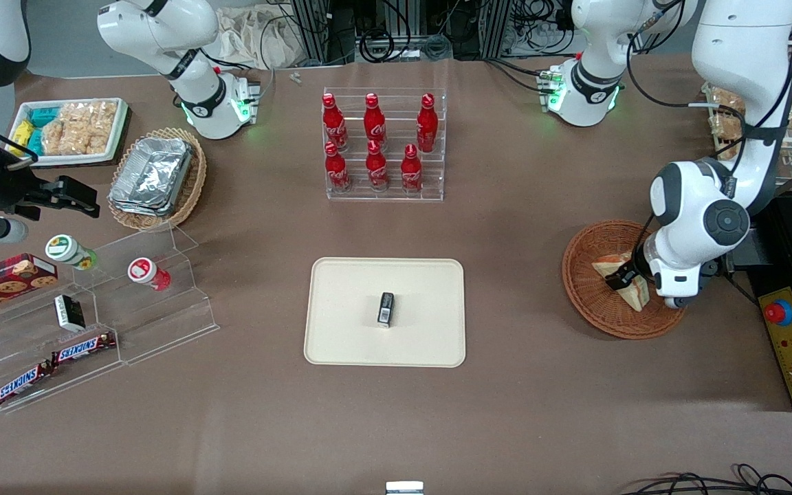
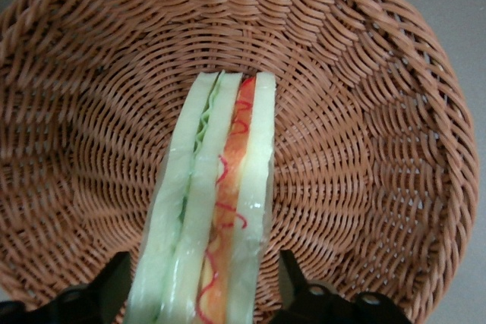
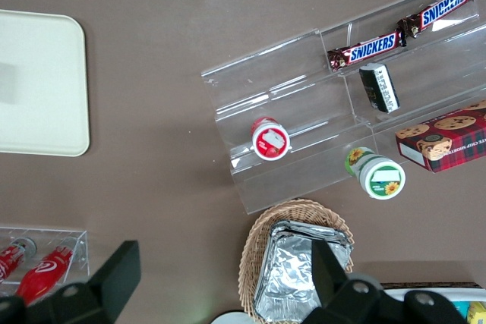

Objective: Place sandwich from basket to tray
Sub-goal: 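Lower the left gripper over the wrapped sandwich and close on it, then lift the sandwich out of the basket with the left gripper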

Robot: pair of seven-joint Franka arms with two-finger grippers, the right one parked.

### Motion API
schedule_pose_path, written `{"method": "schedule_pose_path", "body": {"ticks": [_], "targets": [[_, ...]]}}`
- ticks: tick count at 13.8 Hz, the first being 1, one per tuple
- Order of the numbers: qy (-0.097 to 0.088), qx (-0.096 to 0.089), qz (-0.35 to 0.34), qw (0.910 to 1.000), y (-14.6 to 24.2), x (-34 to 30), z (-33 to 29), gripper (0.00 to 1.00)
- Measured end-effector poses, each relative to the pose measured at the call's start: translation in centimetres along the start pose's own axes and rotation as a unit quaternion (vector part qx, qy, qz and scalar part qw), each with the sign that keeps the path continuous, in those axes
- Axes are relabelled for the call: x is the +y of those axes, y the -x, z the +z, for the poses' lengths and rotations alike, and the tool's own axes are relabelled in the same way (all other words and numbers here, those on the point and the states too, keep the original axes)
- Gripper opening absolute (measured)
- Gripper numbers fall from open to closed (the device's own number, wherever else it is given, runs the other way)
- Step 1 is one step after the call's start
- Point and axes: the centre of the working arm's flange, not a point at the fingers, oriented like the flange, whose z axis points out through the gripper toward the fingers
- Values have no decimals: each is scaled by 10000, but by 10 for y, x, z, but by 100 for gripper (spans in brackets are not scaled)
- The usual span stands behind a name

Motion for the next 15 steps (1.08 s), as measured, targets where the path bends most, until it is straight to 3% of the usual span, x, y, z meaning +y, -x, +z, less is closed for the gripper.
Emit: {"method": "schedule_pose_path", "body": {"ticks": [4, 8, 10, 12, 15], "targets": [[23, 93, 22, 10000, -11, -3, -9, 43], [-261, -215, 585, 9977, -10, 4, -135, 32], [-194, -237, 1001, 9945, 3, 22, -212, 21], [54, -351, 1658, 9855, 29, 50, -253, 21], [259, -502, 2773, 9591, 78, 96, -254, 21]]}}
